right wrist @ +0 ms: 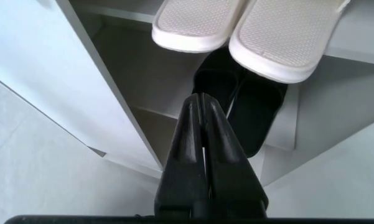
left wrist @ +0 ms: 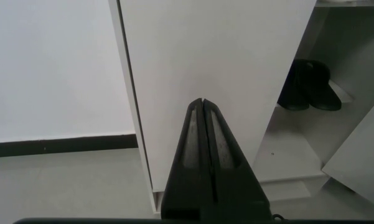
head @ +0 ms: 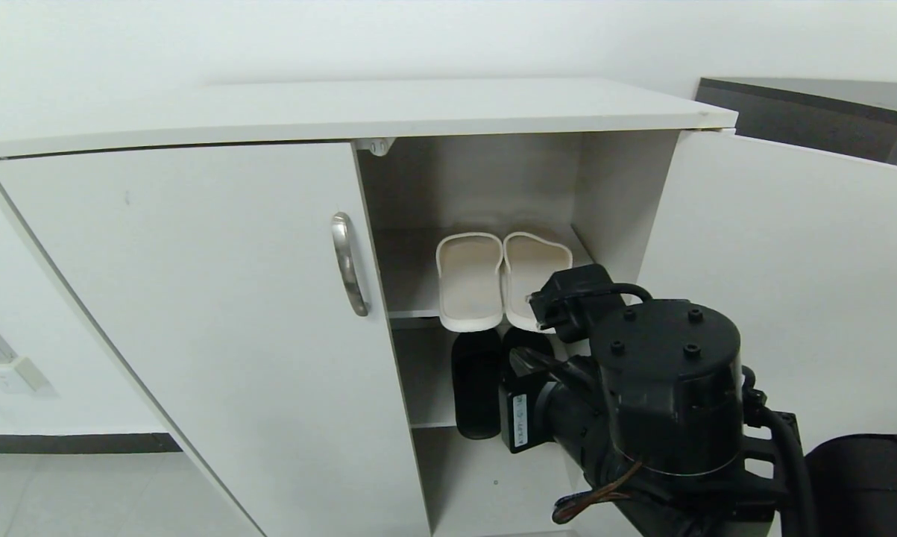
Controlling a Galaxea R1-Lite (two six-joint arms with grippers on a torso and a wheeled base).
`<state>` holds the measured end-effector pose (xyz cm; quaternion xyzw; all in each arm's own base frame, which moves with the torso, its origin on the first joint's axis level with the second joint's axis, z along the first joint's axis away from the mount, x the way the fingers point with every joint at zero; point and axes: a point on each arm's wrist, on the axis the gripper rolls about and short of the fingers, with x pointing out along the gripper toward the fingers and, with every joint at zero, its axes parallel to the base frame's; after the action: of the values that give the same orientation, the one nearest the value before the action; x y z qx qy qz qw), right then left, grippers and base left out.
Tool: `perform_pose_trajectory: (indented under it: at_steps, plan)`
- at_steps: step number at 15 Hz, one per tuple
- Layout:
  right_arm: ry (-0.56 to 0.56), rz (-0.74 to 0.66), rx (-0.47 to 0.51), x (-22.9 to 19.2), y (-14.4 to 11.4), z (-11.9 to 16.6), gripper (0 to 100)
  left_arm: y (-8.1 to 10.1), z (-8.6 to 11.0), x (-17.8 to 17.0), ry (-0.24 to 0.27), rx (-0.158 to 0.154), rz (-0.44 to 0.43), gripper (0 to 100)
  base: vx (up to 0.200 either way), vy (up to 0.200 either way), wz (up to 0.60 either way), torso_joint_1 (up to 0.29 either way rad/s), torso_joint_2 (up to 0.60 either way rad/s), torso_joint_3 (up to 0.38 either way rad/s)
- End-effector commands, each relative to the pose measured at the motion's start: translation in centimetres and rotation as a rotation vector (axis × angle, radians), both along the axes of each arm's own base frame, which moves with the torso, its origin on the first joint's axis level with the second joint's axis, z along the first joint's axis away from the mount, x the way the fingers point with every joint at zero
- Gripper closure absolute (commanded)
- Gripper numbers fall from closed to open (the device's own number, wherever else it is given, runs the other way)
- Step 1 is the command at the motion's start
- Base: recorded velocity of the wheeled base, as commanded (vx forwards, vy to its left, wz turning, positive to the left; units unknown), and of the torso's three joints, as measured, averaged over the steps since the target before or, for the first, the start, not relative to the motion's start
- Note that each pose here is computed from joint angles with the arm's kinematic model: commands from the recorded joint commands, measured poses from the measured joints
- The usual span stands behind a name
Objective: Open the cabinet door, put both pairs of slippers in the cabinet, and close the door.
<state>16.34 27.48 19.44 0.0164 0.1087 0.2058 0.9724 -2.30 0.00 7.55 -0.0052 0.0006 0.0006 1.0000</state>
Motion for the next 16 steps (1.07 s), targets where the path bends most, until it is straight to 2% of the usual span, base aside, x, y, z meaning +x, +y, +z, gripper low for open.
perform_pose_trajectory:
  at_steps: [1,2,16]
  plan:
    - [0.003,0.0,-0.005,0.09,0.21,-0.32,100,0.0,-0.01,0.01,0.002,0.0,0.0,100,0.0,0.0,0.0,0.0,0.0,0.0]
    - [0.003,0.0,-0.006,0.08,0.2,-0.36,100,0.0,-0.01,0.01,0.002,0.0,0.0,100,0.0,0.0,0.0,0.0,0.0,0.0]
    - [0.009,0.001,-0.018,0.04,0.02,-0.88,100,0.0,-0.01,0.01,0.002,-0.002,0.0,100,-0.2,0.0,0.0,0.004,0.0,0.003]
